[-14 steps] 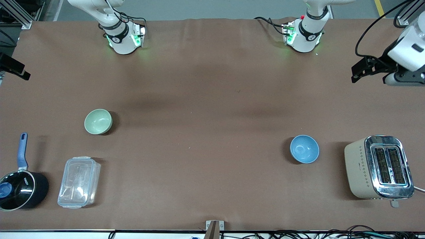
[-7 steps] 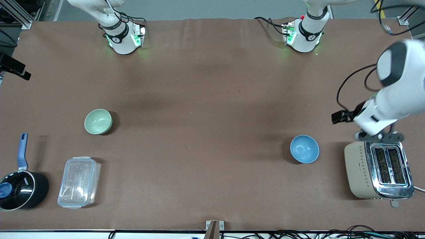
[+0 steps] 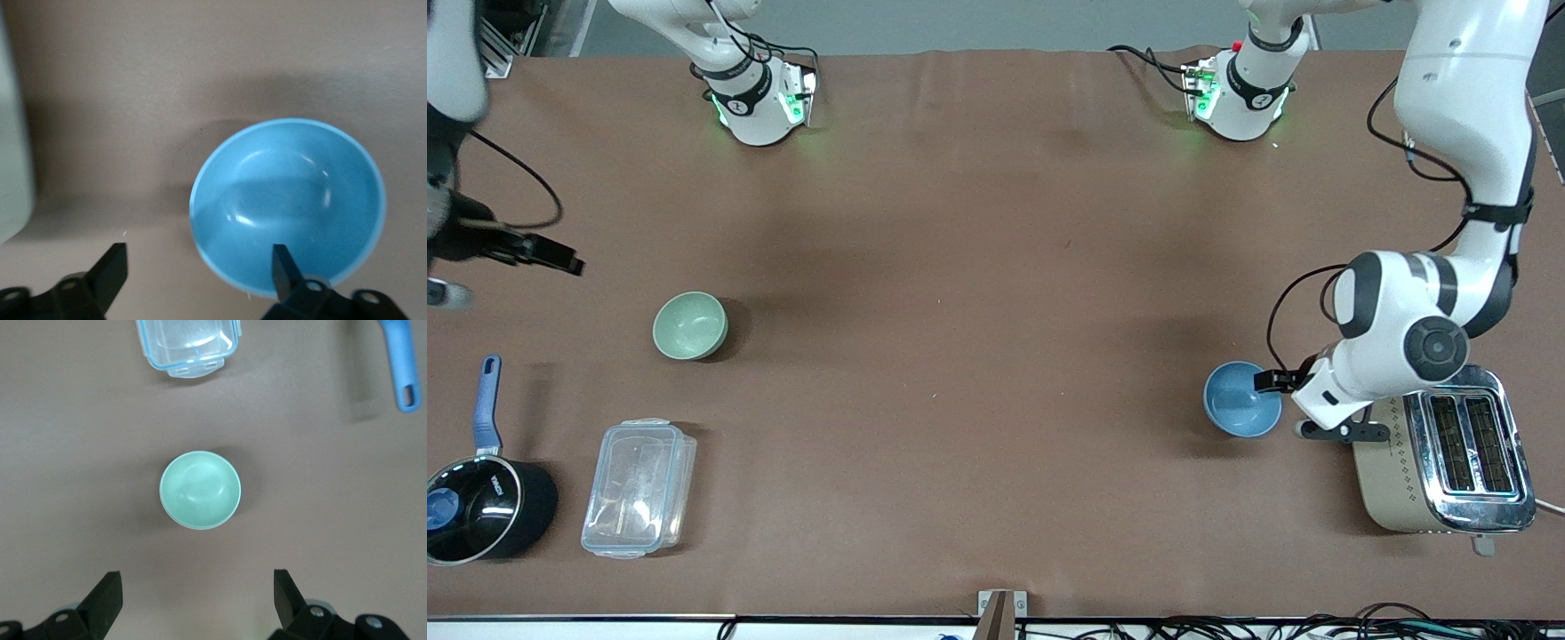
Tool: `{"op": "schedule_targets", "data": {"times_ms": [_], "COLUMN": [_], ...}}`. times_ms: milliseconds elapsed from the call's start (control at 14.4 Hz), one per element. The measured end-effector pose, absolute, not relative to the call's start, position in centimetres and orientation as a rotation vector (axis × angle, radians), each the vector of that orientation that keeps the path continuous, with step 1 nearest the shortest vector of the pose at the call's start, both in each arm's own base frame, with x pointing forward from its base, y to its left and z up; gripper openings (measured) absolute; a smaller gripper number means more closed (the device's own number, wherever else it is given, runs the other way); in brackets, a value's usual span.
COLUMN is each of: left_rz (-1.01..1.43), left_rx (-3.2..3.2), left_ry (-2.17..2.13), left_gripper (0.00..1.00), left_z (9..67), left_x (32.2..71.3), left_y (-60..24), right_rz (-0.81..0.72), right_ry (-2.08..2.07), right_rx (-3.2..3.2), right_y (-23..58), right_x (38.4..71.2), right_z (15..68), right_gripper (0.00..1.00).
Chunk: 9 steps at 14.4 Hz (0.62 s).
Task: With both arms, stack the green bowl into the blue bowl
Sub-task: 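Reach the left gripper to the blue bowl while the right gripper reaches the green bowl, then grasp the blue bowl with the left gripper while the right gripper grasps the green bowl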
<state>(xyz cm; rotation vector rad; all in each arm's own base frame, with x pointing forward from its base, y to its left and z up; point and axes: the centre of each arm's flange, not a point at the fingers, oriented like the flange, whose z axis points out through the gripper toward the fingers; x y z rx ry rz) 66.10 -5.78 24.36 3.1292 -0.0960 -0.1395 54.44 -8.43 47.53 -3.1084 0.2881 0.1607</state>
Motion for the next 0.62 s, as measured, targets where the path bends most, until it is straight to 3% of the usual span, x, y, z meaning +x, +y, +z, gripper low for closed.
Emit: {"op": "schedule_targets", "data": {"times_ms": [138,415,623], "left_rz": [-0.149,-0.153,-0.135], "left_rx": [3.125,3.121,3.120], "left_ry": [-0.099,-0.105,-0.100], "left_gripper": [0.84,0.40,0.09], "left_z": [22.5,21.5,22.0], "left_x": [66.3,66.5,66.8], "left_y": [-6.0,-6.3,-7.2], "right_rz": [0.077,-0.059,-0.056], "right_ry": [0.280,0.262,0.263], "right_rx": [-3.117,-3.138,-3.153], "right_y": [-9.2,-12.2,-13.4], "right_x": [53.4,49.8,49.3], "right_z": [41.4,31.9,26.5], "right_gripper": [1.00,1.00,1.00]}}
